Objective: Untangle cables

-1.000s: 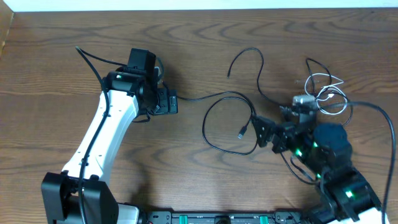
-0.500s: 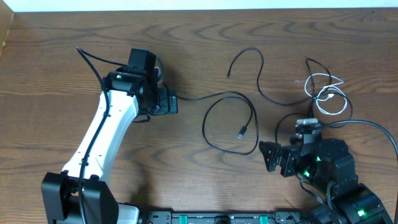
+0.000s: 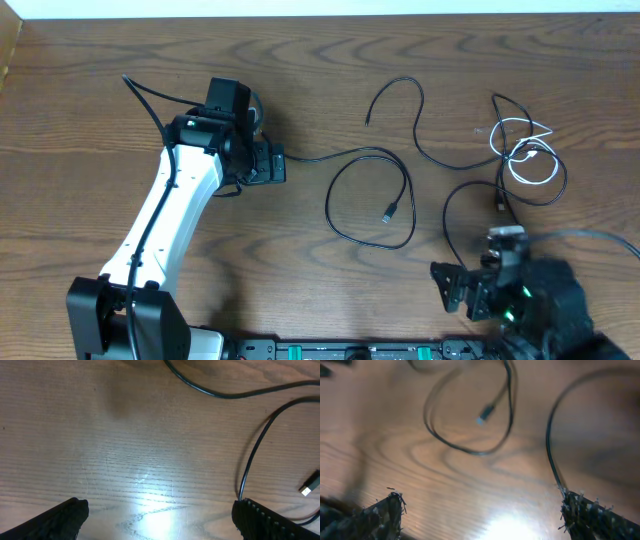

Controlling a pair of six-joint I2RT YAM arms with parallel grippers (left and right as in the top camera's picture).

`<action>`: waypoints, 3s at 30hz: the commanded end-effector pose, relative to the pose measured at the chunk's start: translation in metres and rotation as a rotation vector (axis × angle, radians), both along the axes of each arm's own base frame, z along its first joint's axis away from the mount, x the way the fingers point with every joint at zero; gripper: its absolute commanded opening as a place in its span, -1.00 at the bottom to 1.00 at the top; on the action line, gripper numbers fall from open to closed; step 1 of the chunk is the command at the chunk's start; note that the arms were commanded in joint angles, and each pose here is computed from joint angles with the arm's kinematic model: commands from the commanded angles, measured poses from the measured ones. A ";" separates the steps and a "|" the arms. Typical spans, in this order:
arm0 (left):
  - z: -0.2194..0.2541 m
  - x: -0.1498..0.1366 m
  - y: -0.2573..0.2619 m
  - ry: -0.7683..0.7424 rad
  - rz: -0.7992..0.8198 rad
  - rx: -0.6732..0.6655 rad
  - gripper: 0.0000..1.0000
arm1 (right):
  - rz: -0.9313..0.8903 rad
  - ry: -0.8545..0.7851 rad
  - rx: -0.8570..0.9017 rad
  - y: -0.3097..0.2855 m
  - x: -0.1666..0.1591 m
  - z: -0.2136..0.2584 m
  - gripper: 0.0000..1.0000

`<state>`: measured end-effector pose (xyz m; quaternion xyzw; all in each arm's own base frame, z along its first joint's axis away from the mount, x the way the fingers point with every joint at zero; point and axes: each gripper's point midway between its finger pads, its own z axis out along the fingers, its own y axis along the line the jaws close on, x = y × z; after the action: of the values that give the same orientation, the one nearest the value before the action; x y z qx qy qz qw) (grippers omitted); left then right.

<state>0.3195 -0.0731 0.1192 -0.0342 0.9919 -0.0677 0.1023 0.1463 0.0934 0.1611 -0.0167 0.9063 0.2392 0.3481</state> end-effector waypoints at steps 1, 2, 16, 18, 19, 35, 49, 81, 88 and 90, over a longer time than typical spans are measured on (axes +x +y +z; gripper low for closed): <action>-0.003 -0.001 0.002 0.010 0.007 0.007 0.93 | -0.009 -0.133 0.059 -0.003 -0.005 0.021 0.99; -0.003 -0.001 0.002 0.010 0.007 0.007 0.93 | -0.009 -0.163 0.073 -0.004 -0.007 0.026 0.99; -0.003 -0.001 0.002 0.010 0.007 0.007 0.94 | -0.007 -0.505 0.219 0.002 0.007 0.090 0.99; -0.003 -0.001 0.002 0.010 0.007 0.007 0.93 | -0.007 -0.623 0.269 0.006 0.016 0.113 0.99; -0.003 -0.001 0.002 0.010 0.007 0.007 0.93 | -0.006 -0.671 0.290 0.007 0.019 0.123 0.98; -0.003 -0.001 0.002 0.010 0.007 0.007 0.93 | -0.006 -0.914 0.393 0.016 0.041 0.135 0.98; -0.003 -0.001 0.002 0.010 0.007 0.007 0.93 | -0.006 -0.770 0.332 0.027 0.066 0.047 0.99; -0.003 -0.001 0.002 0.010 0.007 0.007 0.94 | -0.125 -0.793 -0.288 -0.037 0.093 -0.004 0.99; -0.003 -0.001 0.002 0.010 0.007 0.007 0.93 | -0.136 -0.826 -0.466 -0.054 0.097 -0.004 0.98; -0.003 -0.001 0.002 0.010 0.007 0.007 0.93 | -0.139 -0.825 -0.460 -0.054 0.097 -0.004 0.99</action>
<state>0.3194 -0.0730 0.1191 -0.0342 0.9919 -0.0677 0.1021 0.2419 0.0475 0.1569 -0.1168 0.7237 0.0193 0.6798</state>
